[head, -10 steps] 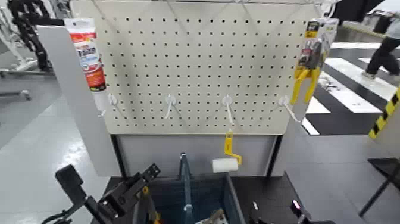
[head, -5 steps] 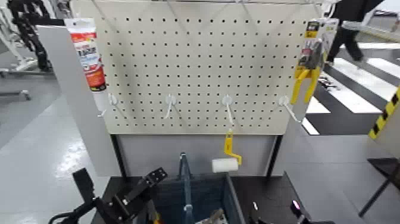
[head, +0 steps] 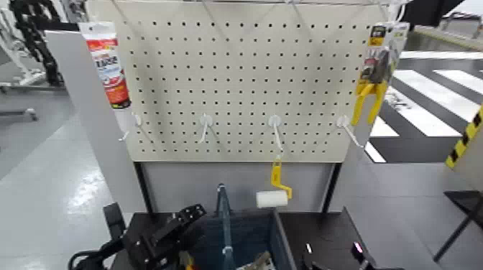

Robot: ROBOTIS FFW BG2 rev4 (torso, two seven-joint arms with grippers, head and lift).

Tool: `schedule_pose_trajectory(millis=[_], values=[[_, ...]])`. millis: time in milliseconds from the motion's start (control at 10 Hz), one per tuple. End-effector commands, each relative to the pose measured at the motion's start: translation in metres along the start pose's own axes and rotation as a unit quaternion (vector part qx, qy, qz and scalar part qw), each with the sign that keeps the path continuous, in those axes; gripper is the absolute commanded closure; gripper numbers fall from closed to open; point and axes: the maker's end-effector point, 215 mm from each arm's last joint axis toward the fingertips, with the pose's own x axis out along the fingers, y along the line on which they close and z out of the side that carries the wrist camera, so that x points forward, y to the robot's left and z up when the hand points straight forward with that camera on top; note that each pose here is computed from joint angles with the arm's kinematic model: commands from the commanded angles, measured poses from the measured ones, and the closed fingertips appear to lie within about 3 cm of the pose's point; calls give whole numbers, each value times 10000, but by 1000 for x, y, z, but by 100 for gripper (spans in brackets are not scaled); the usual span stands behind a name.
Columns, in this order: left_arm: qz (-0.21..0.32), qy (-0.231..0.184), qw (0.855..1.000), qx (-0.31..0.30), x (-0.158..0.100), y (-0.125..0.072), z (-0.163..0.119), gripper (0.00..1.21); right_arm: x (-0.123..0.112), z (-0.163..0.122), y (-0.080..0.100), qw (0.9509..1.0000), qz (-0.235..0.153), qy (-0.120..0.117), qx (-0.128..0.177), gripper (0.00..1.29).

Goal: Grasp the handle of the crate.

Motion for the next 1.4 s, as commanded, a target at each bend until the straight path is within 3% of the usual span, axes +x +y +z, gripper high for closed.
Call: schedule_pose_trajectory(millis=[100, 500, 1100, 1200, 1300, 1400], values=[[-181, 370, 9990, -179, 15, 2, -9, 27, 0, 0, 1, 10000, 1, -26, 33, 15], [-321, 388, 9982, -316, 32, 10, 2, 27, 1, -2, 2, 10000, 9, -21, 65, 15], [-516, 562, 9961, -446, 58, 11, -4, 29, 3, -2, 3, 9999, 43, -34, 84, 15], [-535, 555, 9960, -445, 59, 11, -4, 40, 3, -2, 3, 9999, 42, -42, 85, 15], [-550, 571, 9958, -458, 59, 11, -5, 65, 3, -2, 4, 9999, 47, -40, 96, 15], [-557, 582, 9957, -466, 60, 12, -6, 80, 3, -2, 4, 9999, 46, -46, 104, 15]])
